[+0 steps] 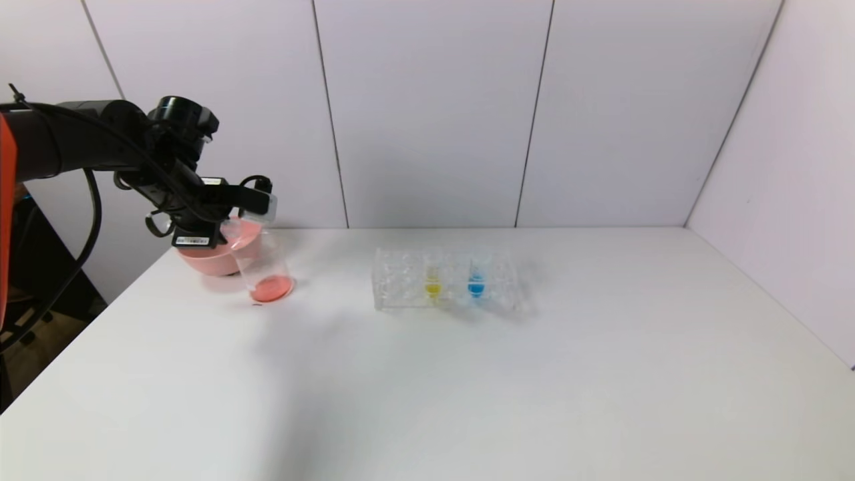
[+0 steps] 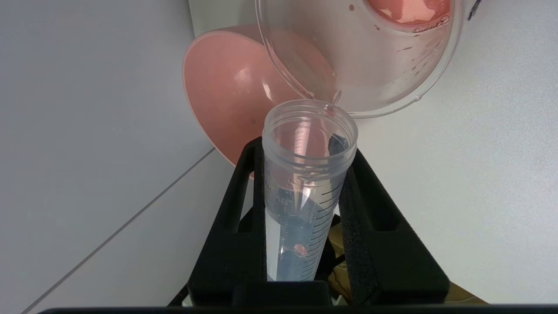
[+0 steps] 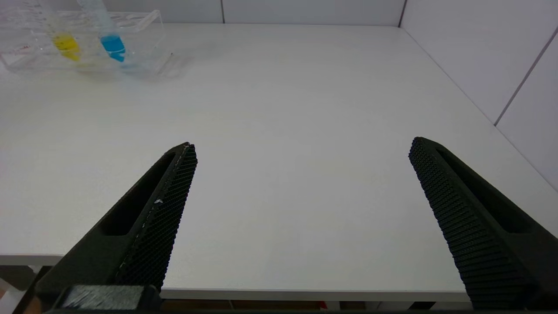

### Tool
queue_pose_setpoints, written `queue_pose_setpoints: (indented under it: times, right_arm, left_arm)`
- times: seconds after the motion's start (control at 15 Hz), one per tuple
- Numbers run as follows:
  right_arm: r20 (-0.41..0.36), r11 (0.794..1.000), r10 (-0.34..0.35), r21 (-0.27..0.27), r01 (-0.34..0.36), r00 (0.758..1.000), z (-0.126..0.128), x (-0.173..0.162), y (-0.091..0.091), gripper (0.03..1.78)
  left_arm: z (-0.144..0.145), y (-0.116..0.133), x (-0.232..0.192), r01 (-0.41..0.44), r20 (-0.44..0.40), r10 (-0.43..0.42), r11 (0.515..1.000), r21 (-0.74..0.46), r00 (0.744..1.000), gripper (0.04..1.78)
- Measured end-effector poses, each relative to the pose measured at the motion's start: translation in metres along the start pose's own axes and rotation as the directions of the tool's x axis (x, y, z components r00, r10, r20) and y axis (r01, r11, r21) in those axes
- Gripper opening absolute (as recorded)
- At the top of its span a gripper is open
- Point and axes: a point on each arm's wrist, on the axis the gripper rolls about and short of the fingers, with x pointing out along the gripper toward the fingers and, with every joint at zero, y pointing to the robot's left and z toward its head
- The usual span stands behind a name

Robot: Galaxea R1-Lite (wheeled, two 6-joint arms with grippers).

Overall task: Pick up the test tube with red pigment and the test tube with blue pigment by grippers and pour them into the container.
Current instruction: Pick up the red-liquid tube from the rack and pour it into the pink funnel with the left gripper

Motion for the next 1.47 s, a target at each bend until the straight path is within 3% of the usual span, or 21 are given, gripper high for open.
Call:
queue_pose_setpoints:
  times: [0.27, 0.8, 1.47]
  right_arm:
    - [0.0, 1.0, 0.0, 0.0, 0.0, 1.0, 0.0, 0.0, 0.0, 1.77]
    - [0.0, 1.0, 0.0, 0.0, 0.0, 1.0, 0.0, 0.0, 0.0, 1.77]
    - [0.0, 1.0, 0.0, 0.0, 0.0, 1.0, 0.0, 0.0, 0.0, 1.77]
  left_arm:
    - [0.0, -0.0002, 0.0003, 0.001, -0.008, -0.001, 1.0, 0.0, 1.0, 0.5]
    - [0.0015, -0.001, -0.0021, 0.002, -0.11, 0.001, 1.0, 0.028, 0.994, 0.5]
    - [0.0079, 0.0001, -0.0022, -0.016, -0.09, 0.018, 1.0, 0.021, 0.996, 0.5]
